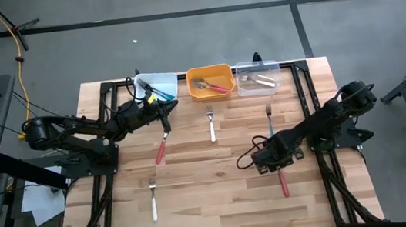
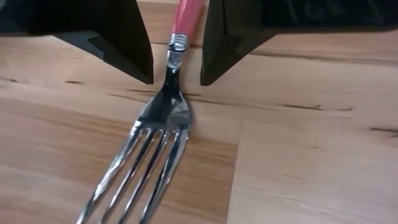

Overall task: Sort silverware by color (type)
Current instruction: Put the bottom pink fork into the yellow bin

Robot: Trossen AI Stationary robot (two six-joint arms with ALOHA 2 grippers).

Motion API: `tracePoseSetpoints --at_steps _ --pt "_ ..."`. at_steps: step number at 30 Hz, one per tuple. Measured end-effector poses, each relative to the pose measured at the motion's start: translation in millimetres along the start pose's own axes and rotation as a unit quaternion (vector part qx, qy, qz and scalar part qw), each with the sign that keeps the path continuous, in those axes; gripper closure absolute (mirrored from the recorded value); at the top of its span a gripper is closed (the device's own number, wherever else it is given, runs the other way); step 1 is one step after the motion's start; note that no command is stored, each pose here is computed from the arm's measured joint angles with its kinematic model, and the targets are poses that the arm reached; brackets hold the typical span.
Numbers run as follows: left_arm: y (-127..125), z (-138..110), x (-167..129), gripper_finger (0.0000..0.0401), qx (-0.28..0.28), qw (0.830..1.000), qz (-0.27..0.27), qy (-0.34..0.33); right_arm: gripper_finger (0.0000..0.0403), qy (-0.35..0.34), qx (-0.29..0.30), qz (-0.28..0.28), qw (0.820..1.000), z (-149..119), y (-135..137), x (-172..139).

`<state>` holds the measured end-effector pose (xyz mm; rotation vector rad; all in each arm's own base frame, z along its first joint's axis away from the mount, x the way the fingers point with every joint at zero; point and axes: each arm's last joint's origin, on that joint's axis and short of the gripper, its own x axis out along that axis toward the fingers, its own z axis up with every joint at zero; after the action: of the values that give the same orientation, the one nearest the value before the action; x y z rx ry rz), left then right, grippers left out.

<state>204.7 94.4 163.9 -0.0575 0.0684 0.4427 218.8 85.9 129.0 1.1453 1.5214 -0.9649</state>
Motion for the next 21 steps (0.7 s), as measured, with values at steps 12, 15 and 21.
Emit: tracePoseSetpoints --at_steps 12,15,21 --pt "0.0 -0.2 0.0 0.0401 0.0 1.0 0.0 0.001 0.0319 0.001 -0.009 0.017 1.0 -0.3 -2.2 3.9" --pt "0.0 -0.2 0.0 0.0401 0.0 1.0 0.0 0.001 0.0358 0.0 -0.027 0.028 0.999 -0.4 0.0 4.1" --pt "0.0 -0.1 0.0 0.0401 0.0 1.0 0.0 0.001 0.0393 0.003 -0.085 0.031 0.996 3.0 12.2 -10.9"
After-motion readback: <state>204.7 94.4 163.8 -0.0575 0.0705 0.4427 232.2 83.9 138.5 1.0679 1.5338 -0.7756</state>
